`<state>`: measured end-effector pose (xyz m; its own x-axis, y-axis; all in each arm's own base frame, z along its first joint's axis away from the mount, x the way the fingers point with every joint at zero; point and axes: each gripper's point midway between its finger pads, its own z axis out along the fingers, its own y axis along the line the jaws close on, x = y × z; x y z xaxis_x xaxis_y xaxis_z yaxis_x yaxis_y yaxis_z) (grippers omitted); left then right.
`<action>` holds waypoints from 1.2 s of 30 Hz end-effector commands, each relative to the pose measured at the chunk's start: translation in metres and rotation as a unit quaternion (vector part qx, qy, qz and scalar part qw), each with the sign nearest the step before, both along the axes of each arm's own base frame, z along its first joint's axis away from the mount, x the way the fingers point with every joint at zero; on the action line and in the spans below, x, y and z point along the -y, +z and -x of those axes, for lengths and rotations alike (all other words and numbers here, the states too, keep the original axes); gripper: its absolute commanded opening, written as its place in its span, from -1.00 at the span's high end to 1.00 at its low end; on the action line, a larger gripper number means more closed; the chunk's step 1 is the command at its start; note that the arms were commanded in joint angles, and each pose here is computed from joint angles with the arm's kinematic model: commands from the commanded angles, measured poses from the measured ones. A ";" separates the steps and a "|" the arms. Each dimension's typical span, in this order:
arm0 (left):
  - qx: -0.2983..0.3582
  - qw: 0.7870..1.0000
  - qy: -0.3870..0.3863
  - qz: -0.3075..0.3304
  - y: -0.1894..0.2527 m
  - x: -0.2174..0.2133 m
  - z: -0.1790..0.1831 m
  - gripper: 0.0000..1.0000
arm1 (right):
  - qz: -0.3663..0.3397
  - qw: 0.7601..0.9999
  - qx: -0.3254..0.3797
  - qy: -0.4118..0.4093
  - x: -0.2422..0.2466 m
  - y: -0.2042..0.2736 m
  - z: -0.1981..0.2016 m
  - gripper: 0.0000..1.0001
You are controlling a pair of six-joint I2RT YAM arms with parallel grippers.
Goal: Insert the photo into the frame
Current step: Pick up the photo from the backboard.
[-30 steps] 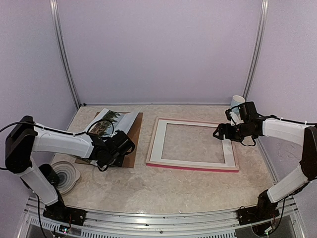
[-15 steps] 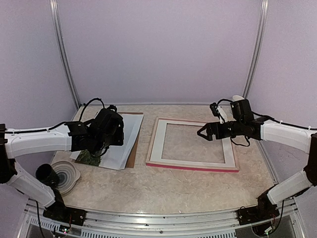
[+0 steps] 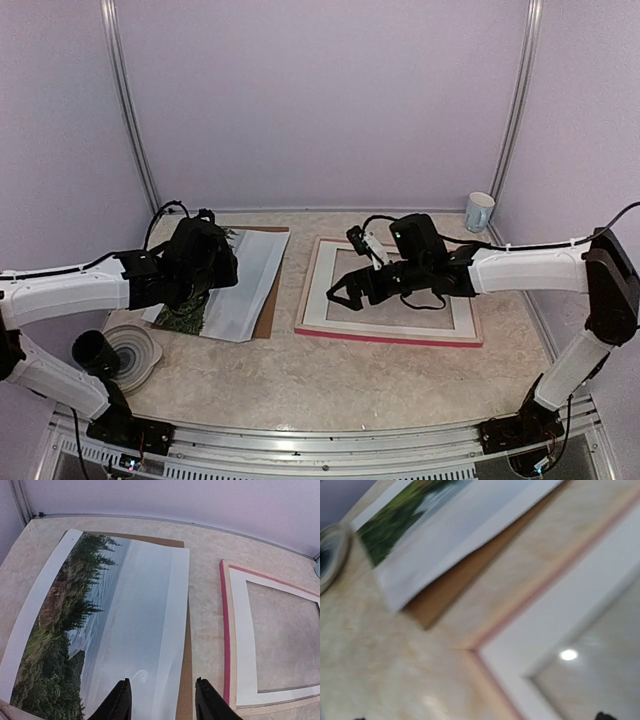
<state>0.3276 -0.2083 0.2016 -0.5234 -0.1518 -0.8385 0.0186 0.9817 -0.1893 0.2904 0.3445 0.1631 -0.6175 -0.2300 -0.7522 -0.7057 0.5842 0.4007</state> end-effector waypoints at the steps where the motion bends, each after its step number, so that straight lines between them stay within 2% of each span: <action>1: -0.006 0.998 0.045 0.036 -0.025 -0.038 0.006 0.06 | -0.039 0.997 -0.066 0.008 -0.067 -0.005 0.012 -0.98; 4: 0.003 0.996 0.063 0.061 -0.030 -0.059 0.012 -0.03 | -0.036 0.994 -0.104 0.017 -0.106 -0.017 0.020 -0.98; 8: 0.005 0.994 0.081 0.068 -0.036 -0.075 0.020 -0.33 | -0.052 0.983 -0.173 0.024 -0.145 -0.033 0.022 -0.95; 13: 0.008 0.993 0.089 0.082 -0.041 -0.084 0.030 -0.56 | -0.075 0.972 -0.222 0.018 -0.182 -0.043 0.012 -0.86; 22: 0.037 0.988 0.087 0.118 -0.031 -0.093 0.044 -0.71 | -0.077 0.954 -0.287 -0.020 -0.213 -0.078 -0.007 -0.67; 27: 0.052 0.987 0.081 0.127 -0.021 -0.094 0.050 -0.96 | -0.078 0.948 -0.304 -0.047 -0.219 -0.090 -0.016 -0.62; 36: 0.070 0.987 0.076 0.122 -0.011 -0.088 0.056 -0.98 | -0.086 0.930 -0.348 -0.074 -0.229 -0.113 -0.022 -0.53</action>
